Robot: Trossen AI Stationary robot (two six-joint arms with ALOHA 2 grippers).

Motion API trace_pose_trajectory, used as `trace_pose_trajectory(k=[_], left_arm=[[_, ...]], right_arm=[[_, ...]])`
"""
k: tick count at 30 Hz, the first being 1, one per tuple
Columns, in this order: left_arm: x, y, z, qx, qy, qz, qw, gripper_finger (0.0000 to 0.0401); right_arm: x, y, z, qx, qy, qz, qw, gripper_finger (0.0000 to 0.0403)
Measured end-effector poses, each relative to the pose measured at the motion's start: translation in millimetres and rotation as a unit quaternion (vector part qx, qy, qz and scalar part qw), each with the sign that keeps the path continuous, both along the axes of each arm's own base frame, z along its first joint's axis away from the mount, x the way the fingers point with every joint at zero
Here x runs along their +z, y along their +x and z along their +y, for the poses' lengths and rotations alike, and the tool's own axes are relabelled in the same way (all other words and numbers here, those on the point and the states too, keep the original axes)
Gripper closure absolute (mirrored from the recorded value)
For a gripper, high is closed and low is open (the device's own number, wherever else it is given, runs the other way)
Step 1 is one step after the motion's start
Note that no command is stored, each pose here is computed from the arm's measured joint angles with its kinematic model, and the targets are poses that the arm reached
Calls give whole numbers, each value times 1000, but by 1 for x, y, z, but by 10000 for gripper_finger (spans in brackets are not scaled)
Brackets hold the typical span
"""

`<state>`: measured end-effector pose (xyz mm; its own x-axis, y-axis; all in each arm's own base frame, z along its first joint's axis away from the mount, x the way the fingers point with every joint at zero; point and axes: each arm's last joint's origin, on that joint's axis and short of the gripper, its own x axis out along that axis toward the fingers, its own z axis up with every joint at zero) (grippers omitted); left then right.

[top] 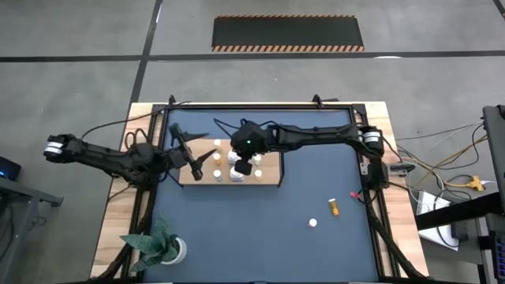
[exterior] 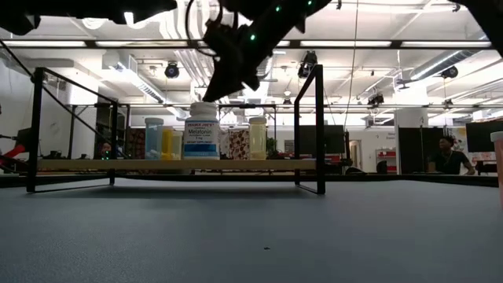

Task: Pick and place medicine bottles onto shelf by color
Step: Put the white pill bottle on the shelf

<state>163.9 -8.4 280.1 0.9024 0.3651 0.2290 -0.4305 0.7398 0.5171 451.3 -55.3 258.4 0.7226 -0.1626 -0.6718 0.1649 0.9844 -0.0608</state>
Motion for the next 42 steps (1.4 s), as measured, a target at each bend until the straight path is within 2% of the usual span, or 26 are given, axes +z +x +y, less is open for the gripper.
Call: trace_pose_trajectory(k=[10,30,42], left_arm=[[-4,-4,1,0,2,0,1000,161],[-4,-5,1,0,2,-1,1000,161],[-4,-5,1,0,2,-3,1000,161]], right_arm=[[-23,12,-6,-3,-2,6,1000,394],[-22,6,-5,53,-49,46,996,394],[-13,2,-4,52,-49,38,997,394]])
